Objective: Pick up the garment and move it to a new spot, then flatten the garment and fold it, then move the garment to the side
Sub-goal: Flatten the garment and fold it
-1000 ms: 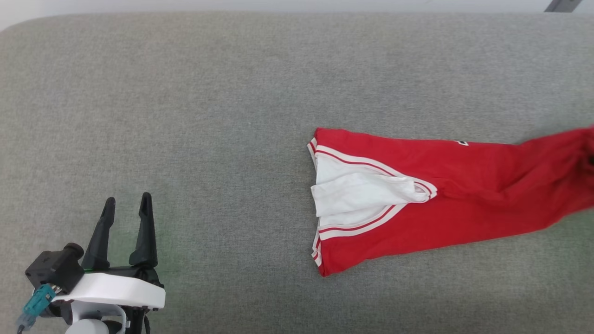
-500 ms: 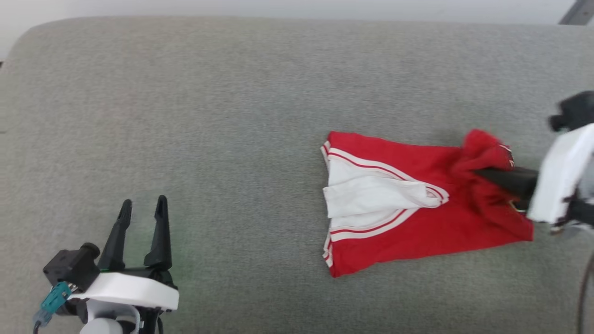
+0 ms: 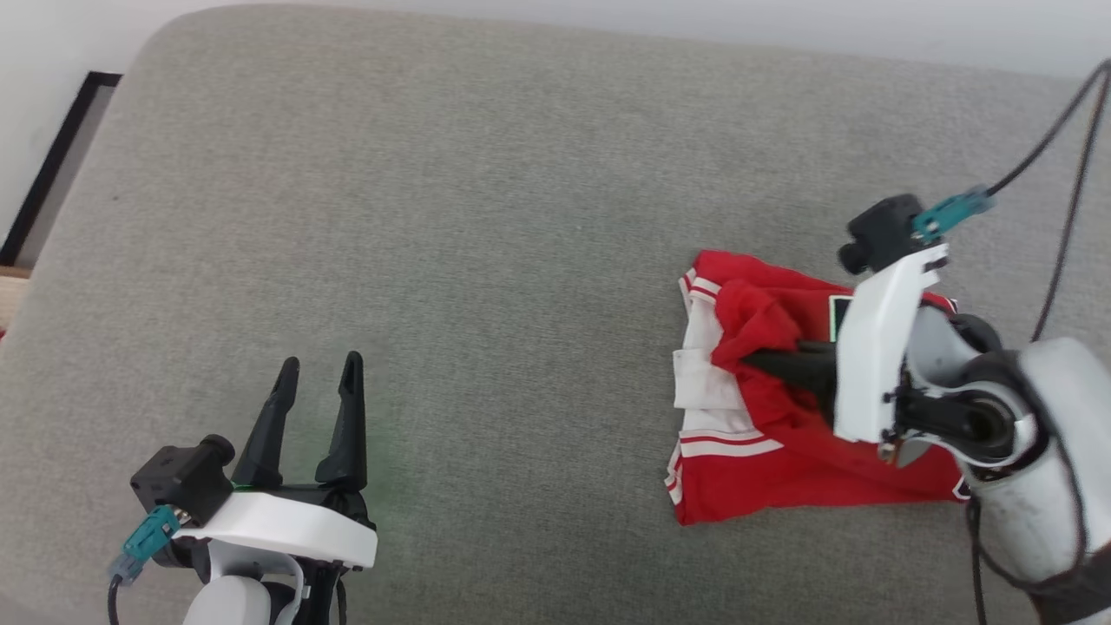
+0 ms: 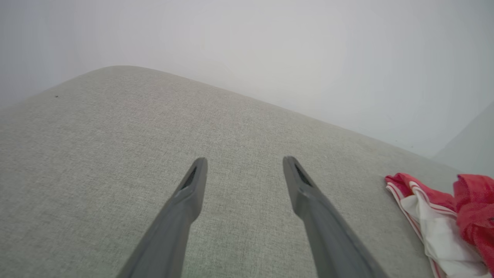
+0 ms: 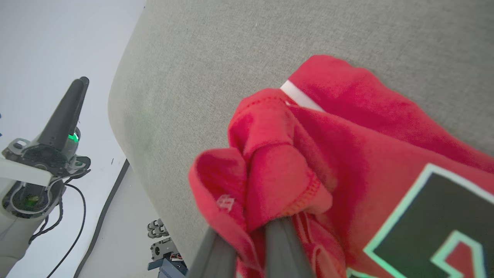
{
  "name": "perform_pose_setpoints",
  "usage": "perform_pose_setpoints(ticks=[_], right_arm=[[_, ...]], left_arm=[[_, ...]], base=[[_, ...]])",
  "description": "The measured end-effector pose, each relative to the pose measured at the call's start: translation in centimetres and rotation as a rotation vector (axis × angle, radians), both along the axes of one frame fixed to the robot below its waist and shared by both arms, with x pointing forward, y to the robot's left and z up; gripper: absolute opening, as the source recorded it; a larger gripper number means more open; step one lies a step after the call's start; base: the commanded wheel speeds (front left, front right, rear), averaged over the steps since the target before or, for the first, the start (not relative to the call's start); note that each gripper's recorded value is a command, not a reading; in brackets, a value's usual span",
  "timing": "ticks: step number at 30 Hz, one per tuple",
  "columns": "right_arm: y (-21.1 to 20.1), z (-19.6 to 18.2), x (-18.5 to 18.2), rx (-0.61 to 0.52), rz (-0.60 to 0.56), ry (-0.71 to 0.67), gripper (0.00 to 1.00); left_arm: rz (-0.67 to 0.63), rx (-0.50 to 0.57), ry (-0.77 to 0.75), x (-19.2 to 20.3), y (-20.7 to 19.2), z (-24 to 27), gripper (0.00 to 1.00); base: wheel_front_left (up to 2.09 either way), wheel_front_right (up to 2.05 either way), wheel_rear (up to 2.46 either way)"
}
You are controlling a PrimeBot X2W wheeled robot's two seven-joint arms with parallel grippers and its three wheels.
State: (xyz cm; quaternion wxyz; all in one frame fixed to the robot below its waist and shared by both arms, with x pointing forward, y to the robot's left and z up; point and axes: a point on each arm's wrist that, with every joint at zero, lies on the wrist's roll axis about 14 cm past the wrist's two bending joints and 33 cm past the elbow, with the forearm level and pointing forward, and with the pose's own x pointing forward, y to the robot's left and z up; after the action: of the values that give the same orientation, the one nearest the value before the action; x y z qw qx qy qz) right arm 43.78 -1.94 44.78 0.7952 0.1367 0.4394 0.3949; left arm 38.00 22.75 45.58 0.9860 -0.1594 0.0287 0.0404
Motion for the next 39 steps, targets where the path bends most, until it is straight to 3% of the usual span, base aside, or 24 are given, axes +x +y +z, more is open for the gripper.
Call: perform_pose_setpoints(ticks=[2, 3, 4, 5, 15, 29, 39], right_arm=[[0.7, -0.5, -0.3, -0.009, 0.016, 0.009, 0.00], [0.9, -0.6, -0.4, -0.012, 0.019, 0.009, 0.07], [1.0, -0.6, -0.3, -0.016, 0.020, 0.002, 0.45], [1.1, -0.5, -0.3, -0.018, 0.021, -0.002, 1.00], [-2.1, 3.5, 0.7, 0.005, -0.068, -0.171, 1.00], [-15.0, 8.2, 0.7, -0.026, -0.482, -0.548, 1.00], [-22.0, 8.8, -1.9, -0.107, -0.694, -0.784, 1.00]], left_arm=[[0.008, 0.000, 0.001, -0.3, 0.2, 0.0, 1.00], [0.011, 0.000, 0.000, -0.4, 0.4, 0.1, 1.00], [0.013, -0.001, -0.002, -0.4, 0.4, 0.2, 1.00], [0.015, -0.002, -0.005, -0.5, 0.4, 0.3, 1.00], [0.010, 0.001, -0.014, -1.0, 0.7, 0.6, 1.00], [-0.051, 0.026, -0.037, -0.1, -0.3, 1.2, 1.00], [-0.101, 0.061, -0.051, 0.4, -1.2, 1.7, 1.00]], base=[[0.00, 0.00, 0.00], [0.00, 0.00, 0.00], [0.00, 0.00, 0.00], [0.00, 0.00, 0.00], [0.00, 0.00, 0.00], [0.00, 0.00, 0.00], [0.00, 0.00, 0.00]])
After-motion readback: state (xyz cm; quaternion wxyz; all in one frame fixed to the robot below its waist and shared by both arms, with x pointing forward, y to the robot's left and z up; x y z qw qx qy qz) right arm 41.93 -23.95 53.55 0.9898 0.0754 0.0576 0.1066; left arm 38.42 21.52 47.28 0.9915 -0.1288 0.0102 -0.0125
